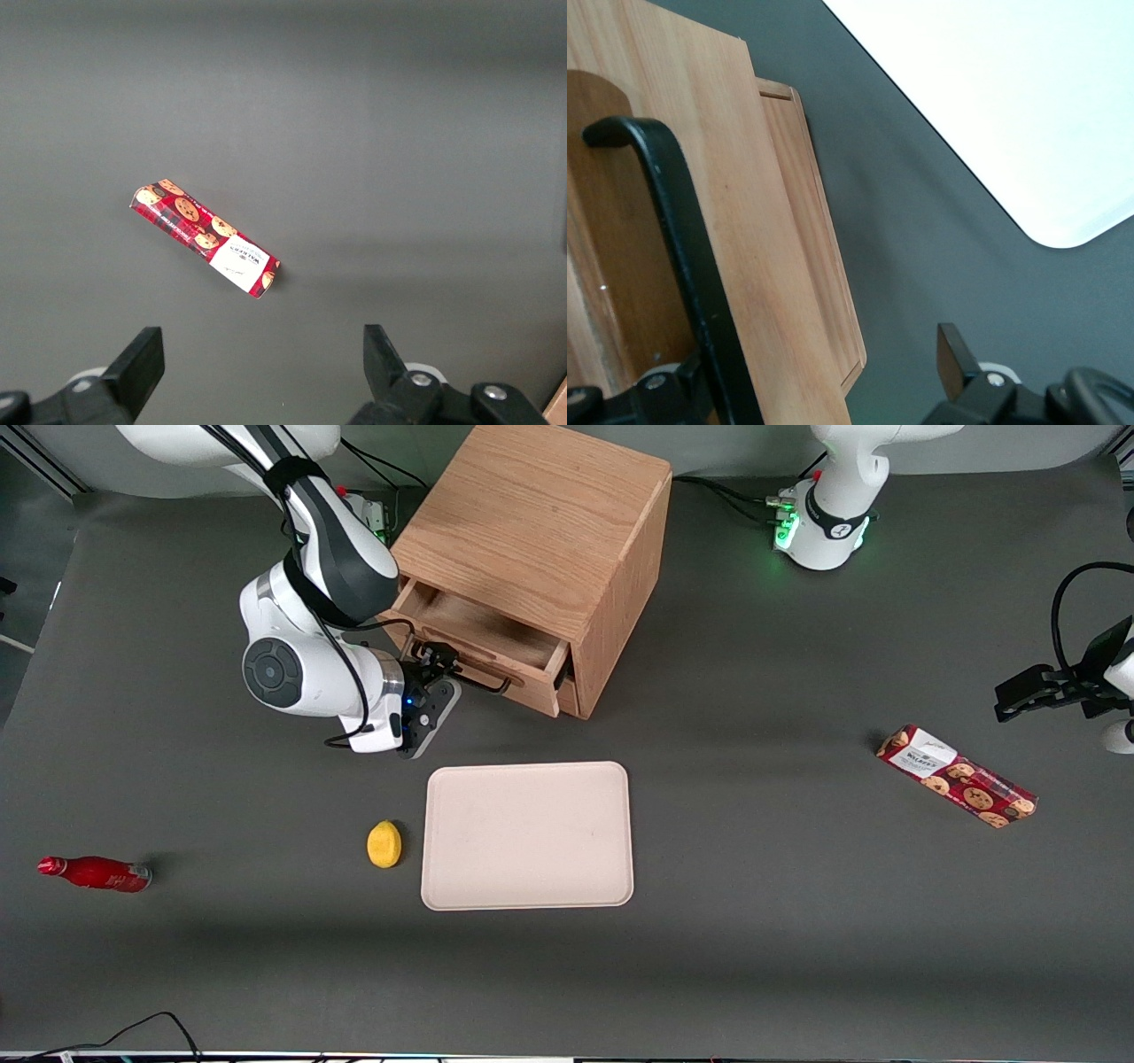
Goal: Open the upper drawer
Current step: 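Pull the upper drawer outward by its handle with the right gripper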
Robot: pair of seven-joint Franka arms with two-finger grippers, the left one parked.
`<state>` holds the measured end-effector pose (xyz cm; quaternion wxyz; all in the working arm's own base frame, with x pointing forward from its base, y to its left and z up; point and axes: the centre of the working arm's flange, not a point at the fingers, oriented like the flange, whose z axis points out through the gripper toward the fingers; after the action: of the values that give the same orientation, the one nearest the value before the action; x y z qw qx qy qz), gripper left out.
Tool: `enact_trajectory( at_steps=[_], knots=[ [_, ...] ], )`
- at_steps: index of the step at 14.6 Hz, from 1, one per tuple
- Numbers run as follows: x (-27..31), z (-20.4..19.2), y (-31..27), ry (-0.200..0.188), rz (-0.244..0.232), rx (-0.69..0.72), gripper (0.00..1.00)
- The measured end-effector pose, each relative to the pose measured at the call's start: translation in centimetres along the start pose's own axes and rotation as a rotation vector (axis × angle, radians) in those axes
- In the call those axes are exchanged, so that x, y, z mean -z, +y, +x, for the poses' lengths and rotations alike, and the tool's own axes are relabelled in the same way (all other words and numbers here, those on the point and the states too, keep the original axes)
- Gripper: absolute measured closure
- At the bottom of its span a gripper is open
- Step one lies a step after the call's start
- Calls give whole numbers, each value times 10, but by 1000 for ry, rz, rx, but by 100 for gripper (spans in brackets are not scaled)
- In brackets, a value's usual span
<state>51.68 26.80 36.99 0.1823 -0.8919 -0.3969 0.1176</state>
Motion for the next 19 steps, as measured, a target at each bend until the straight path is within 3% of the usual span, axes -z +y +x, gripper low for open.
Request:
enact_trajectory(
  at_steps=[19],
  knots=[
    [34, 7, 49, 75, -10, -31, 0]
  ],
)
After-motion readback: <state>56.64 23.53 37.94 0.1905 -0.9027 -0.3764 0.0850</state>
